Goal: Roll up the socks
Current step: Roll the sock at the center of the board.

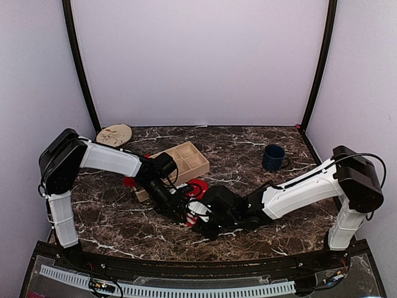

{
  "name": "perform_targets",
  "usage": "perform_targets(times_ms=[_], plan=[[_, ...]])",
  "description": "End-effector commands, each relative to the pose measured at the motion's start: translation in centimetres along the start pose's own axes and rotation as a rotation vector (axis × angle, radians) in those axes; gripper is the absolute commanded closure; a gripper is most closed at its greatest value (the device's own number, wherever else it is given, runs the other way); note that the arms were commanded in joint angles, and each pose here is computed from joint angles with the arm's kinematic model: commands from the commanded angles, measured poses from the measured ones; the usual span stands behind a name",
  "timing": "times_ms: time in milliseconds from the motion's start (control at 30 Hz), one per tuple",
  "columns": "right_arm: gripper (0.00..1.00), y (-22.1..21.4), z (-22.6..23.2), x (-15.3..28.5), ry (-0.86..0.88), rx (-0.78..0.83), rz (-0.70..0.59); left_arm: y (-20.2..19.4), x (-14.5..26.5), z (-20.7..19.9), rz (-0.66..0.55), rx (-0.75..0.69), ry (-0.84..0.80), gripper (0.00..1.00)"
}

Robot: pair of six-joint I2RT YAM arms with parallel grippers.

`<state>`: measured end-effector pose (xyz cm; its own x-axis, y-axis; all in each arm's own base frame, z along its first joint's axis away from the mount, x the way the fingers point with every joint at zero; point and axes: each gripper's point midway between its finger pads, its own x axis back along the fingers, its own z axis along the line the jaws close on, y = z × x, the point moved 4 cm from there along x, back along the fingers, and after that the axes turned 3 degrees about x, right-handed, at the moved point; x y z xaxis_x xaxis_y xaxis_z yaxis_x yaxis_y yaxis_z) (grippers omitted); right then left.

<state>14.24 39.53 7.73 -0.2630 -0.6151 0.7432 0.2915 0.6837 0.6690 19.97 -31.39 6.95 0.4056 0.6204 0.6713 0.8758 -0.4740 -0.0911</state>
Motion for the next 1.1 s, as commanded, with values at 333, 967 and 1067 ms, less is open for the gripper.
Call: perform_targets(times_ms=[333,967,1067], plan=[[0.8,0.7,-0.6,-0.7,0.015,-0.022,-0.025,-0.5,0.2,-0.4,0.018,-0.008,-0.047,1.0],[1.0,0.6,-1.4,-0.2,0.042,-0.083,-0.044,-0.3,0.7,0.1,-0.035,0.024,-0.038,0.66],[1.0,0.3,-1.3,-0.1,0.059,-0.09,-0.034,0.0,1.3,-0.2,-0.071,0.025,-0.038,0.55]])
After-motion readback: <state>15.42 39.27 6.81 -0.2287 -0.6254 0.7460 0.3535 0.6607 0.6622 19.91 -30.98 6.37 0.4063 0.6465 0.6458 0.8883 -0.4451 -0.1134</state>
